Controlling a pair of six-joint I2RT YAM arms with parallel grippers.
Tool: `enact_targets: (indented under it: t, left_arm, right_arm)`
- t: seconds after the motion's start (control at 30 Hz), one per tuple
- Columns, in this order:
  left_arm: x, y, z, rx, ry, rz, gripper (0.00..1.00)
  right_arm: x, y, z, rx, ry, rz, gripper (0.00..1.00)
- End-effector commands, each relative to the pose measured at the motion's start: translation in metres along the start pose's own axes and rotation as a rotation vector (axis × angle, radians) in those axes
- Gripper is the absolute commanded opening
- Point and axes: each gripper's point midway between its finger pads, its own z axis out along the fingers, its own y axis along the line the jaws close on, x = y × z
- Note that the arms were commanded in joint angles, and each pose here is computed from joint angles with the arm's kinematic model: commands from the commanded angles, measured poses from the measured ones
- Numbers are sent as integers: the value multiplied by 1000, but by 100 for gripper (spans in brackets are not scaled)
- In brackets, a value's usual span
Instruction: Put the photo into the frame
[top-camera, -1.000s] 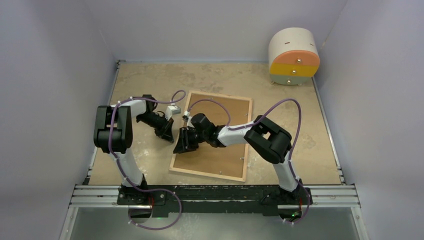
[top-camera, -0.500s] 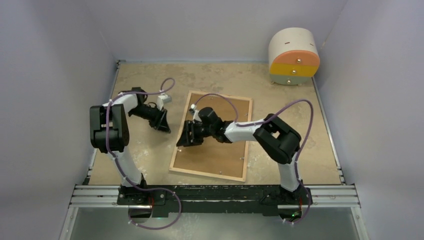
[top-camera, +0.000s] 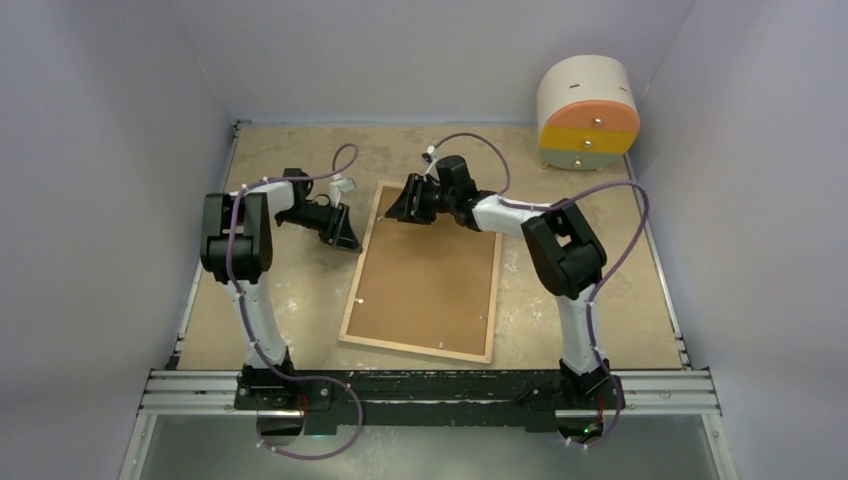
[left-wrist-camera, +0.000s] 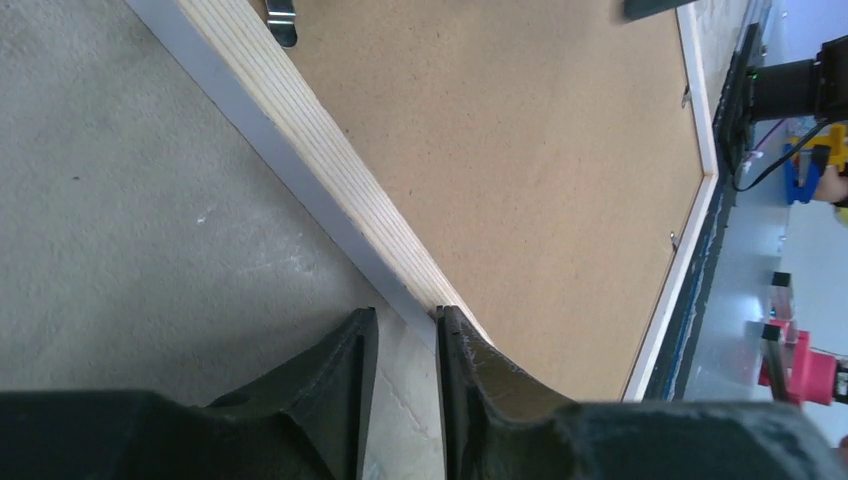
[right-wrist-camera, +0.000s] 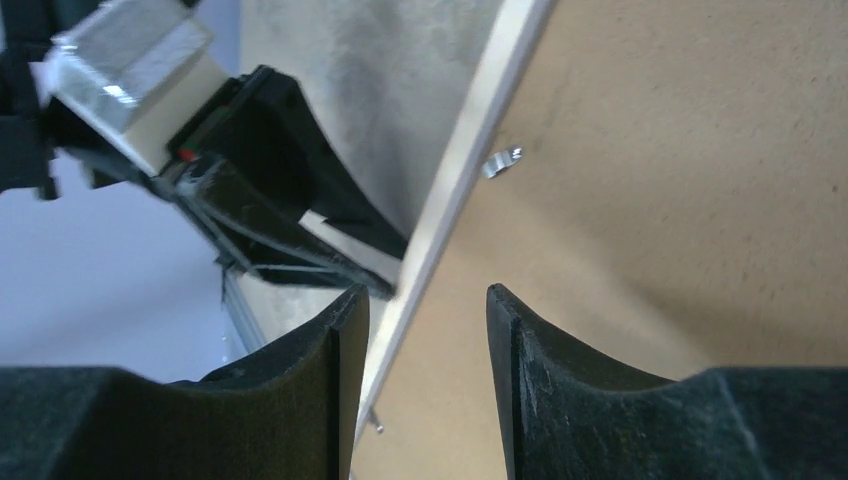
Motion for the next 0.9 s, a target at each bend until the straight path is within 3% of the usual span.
enact_targets:
  t: [0.0,0.3,0.87]
  left_arm:
    - [-25,1,4,51,-66,14,28]
    - [-14,5,15,71,-39,10,18]
    - [0,2,18,70,-23,14,14]
  right_arm:
    - [-4,-8,20,42,33,-44,48]
    - [-11,-23,44,58,19,-8,45]
    - [3,-35,65,149,33,37,41]
